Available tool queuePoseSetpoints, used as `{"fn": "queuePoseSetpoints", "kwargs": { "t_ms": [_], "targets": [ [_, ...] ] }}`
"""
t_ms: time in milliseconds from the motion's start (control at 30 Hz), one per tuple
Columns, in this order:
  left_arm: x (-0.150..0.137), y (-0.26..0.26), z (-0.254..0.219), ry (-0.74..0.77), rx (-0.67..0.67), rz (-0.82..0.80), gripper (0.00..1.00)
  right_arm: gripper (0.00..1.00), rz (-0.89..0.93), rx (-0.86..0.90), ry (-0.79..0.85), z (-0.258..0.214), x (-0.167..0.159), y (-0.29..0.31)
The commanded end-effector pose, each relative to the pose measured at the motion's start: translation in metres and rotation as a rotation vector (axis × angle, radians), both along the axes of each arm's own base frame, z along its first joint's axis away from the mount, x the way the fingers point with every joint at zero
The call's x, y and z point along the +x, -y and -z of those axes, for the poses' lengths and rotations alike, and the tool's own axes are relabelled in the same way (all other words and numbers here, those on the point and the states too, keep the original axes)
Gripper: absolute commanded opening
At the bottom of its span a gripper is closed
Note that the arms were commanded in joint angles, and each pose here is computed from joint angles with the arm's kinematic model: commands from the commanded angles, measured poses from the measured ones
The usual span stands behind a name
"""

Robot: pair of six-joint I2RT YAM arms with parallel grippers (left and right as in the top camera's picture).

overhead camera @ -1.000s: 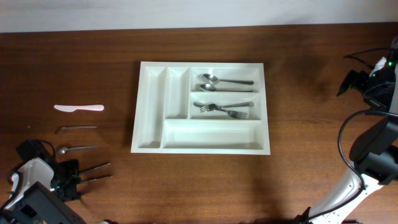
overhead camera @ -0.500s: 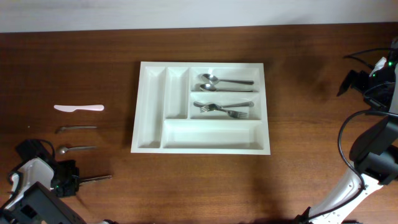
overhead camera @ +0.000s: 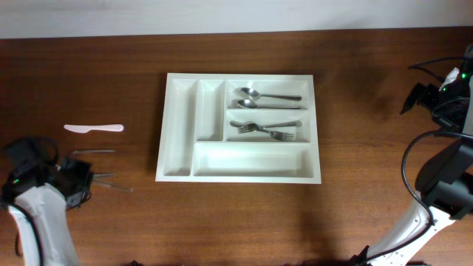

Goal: Pack container
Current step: 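Lift the forks with the left gripper toward the tray, then lower the forks into the tray's bottom compartment and open the left gripper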

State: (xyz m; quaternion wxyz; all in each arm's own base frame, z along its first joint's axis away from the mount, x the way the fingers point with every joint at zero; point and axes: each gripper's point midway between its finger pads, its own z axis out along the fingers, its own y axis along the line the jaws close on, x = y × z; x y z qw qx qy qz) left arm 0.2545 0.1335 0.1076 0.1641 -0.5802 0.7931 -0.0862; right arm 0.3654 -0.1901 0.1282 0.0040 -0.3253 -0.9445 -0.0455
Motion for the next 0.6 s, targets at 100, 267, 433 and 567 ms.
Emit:
{"fn": "queuePoseSetpoints", "kwargs": {
  "t_ms": [100, 267, 433, 567],
  "targets": [
    [0.033, 0.112, -0.059, 0.183, -0.043, 0.174, 0.25, 0.99, -0.013, -0.014, 0.038, -0.013, 0.003, -0.001],
    [0.033, 0.189, -0.057, 0.166, -0.114, 0.220, 0.25, 0.99, -0.013, -0.014, 0.038, -0.013, 0.003, -0.001],
    [0.031, 0.255, -0.054, 0.180, -0.146, 0.308, 0.25, 0.99, -0.013, -0.014, 0.038, -0.013, 0.003, -0.001],
    [0.043, 0.297, -0.040, 0.185, -0.224, 0.249, 0.25, 0.99, -0.013, -0.014, 0.038, -0.013, 0.003, -0.001]
  ]
}}
